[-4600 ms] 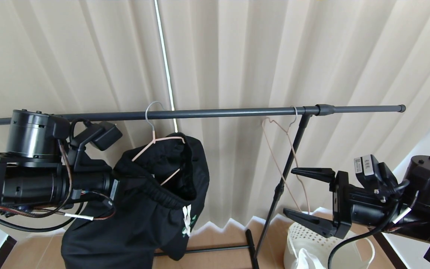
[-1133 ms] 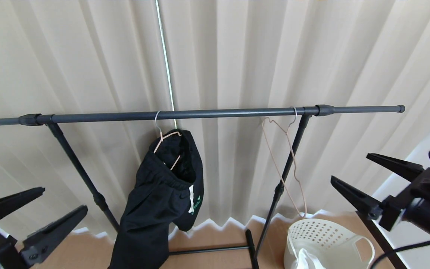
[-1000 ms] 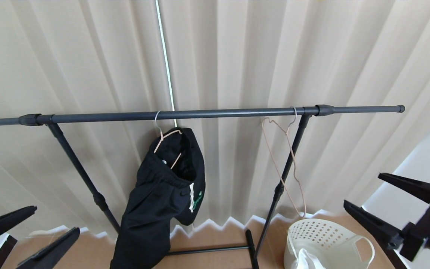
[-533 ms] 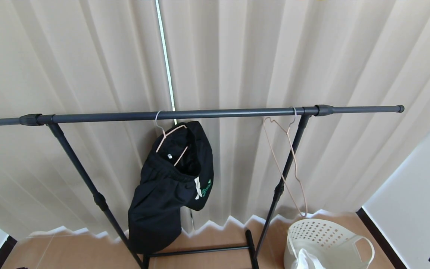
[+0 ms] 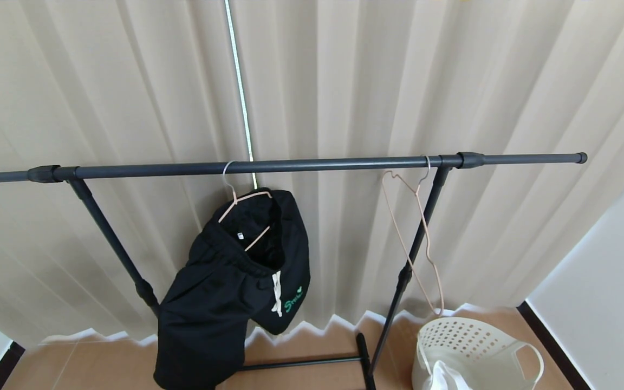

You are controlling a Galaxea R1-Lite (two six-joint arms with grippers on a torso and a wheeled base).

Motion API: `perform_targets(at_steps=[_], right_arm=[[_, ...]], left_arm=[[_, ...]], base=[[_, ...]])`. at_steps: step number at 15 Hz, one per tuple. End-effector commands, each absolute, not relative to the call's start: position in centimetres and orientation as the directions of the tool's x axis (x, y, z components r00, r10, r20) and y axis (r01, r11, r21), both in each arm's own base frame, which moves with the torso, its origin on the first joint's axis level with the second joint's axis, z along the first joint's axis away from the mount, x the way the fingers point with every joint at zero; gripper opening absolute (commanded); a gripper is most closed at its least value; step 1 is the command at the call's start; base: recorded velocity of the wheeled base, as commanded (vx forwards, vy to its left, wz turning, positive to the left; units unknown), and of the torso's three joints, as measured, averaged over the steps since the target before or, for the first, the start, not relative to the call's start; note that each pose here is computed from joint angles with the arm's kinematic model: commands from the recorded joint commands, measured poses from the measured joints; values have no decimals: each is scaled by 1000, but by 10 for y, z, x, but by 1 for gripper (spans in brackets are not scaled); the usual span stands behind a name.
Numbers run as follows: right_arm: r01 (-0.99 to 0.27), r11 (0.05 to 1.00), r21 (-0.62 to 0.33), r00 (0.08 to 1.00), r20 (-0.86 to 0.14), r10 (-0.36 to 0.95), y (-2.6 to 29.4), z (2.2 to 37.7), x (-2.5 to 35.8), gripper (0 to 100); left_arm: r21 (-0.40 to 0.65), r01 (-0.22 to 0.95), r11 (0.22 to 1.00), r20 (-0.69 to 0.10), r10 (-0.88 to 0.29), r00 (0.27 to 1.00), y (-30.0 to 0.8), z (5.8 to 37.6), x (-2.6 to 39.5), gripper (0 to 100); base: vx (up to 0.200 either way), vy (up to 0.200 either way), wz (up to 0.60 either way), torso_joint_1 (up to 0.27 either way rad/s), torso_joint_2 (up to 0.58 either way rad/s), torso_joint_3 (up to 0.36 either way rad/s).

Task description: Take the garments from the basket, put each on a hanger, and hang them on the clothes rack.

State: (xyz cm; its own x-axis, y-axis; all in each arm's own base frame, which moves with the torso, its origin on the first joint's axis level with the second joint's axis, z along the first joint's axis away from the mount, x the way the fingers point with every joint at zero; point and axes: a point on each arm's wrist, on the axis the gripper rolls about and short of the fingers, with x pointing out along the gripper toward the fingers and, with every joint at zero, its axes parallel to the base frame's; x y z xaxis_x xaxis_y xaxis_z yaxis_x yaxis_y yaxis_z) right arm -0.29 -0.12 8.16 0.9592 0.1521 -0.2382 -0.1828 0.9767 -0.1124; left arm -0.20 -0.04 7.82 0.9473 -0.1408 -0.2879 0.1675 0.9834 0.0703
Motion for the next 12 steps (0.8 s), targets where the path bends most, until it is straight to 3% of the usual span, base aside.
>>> perform_targets(at_steps=[1, 5, 9, 12], right_arm=[[-81, 990, -114, 988, -138, 65, -2, 81, -11, 100], [28, 994, -104, 999, 20, -26, -1, 79, -23, 100], [18, 1000, 3, 1000, 20, -18, 0, 78, -23, 100], [-17, 1000, 1, 1000, 14, 17, 0, 77, -23, 100]], left_arm=[[87, 31, 996, -237, -10, 971, -1, 78, -6, 100], [117, 36, 993, -31, -32, 999, -1, 75, -22, 100], [90, 34, 995, -20, -32, 999, -1, 75, -23, 100], [62, 38, 997, -18, -37, 999, -1, 75, -23, 100]], base=[[0, 0, 0, 0, 0, 0], [0, 0, 0, 0, 0, 0], [0, 0, 0, 0, 0, 0], [0, 0, 0, 0, 0, 0]])
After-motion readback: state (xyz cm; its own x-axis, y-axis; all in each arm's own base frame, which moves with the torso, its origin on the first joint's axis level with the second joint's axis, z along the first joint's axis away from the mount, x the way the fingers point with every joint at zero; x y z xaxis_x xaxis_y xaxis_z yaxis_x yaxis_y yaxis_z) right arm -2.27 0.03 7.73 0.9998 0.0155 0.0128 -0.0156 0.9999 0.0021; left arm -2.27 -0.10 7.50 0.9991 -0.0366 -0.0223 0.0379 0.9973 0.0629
